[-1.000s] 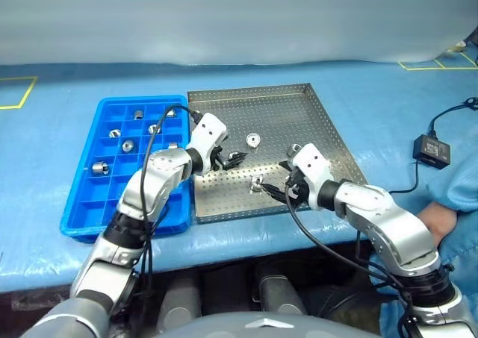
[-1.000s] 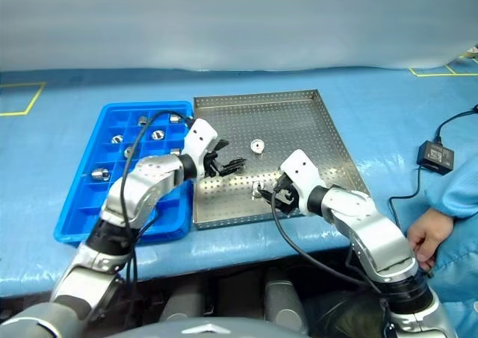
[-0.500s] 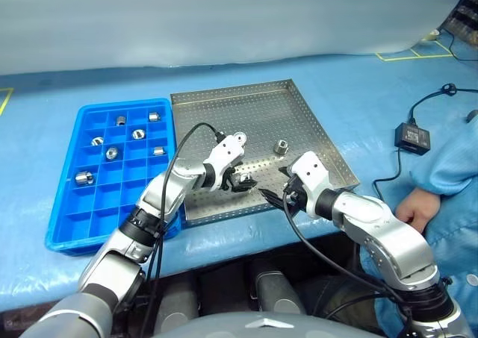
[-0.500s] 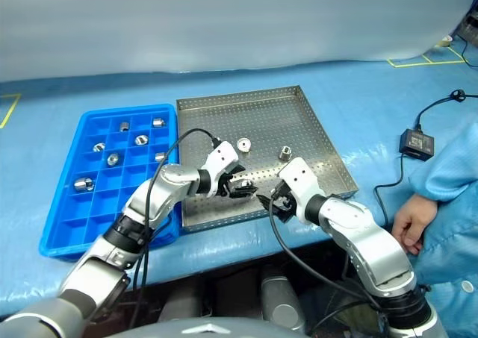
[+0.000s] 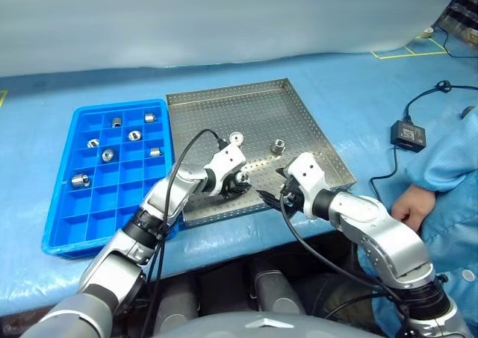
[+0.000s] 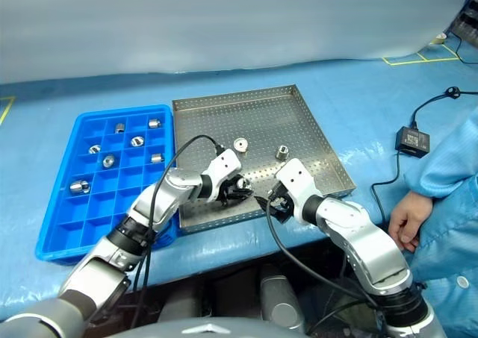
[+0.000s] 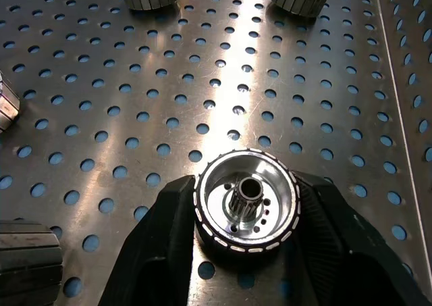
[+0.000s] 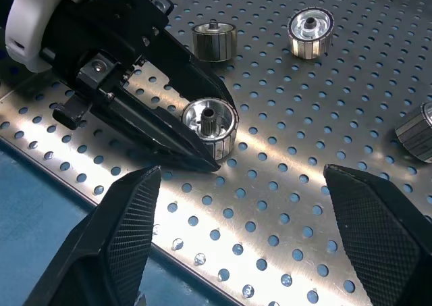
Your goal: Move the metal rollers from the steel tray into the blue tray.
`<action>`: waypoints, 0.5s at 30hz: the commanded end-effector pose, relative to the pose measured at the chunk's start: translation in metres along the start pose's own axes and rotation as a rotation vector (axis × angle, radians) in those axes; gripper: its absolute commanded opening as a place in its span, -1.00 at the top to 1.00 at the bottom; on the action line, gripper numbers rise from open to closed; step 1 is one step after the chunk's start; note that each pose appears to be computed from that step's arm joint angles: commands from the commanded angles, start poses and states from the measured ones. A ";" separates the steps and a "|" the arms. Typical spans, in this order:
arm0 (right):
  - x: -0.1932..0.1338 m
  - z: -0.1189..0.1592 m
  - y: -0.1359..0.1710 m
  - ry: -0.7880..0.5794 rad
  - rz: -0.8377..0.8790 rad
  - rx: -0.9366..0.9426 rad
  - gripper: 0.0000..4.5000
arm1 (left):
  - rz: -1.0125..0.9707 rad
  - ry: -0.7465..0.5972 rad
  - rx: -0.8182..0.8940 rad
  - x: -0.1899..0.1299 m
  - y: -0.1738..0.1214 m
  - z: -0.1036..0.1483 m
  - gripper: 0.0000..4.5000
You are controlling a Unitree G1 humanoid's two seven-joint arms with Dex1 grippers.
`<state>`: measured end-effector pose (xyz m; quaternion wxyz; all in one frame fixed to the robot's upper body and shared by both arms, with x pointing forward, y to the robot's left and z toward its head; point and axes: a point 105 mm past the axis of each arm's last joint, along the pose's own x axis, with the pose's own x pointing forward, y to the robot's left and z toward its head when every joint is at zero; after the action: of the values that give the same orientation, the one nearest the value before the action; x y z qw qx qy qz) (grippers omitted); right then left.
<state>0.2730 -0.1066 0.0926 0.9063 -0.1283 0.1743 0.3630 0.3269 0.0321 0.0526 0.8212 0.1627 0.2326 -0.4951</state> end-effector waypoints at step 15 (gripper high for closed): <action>0.018 0.015 0.011 -0.036 0.150 -0.065 -0.81 | 0.292 -0.355 -0.010 -0.109 0.023 0.070 0.25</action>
<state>0.2801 -0.0859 0.0897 0.8787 -0.1257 0.1754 0.4258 0.3256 0.0808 0.1490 0.9040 0.0974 0.0962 -0.4050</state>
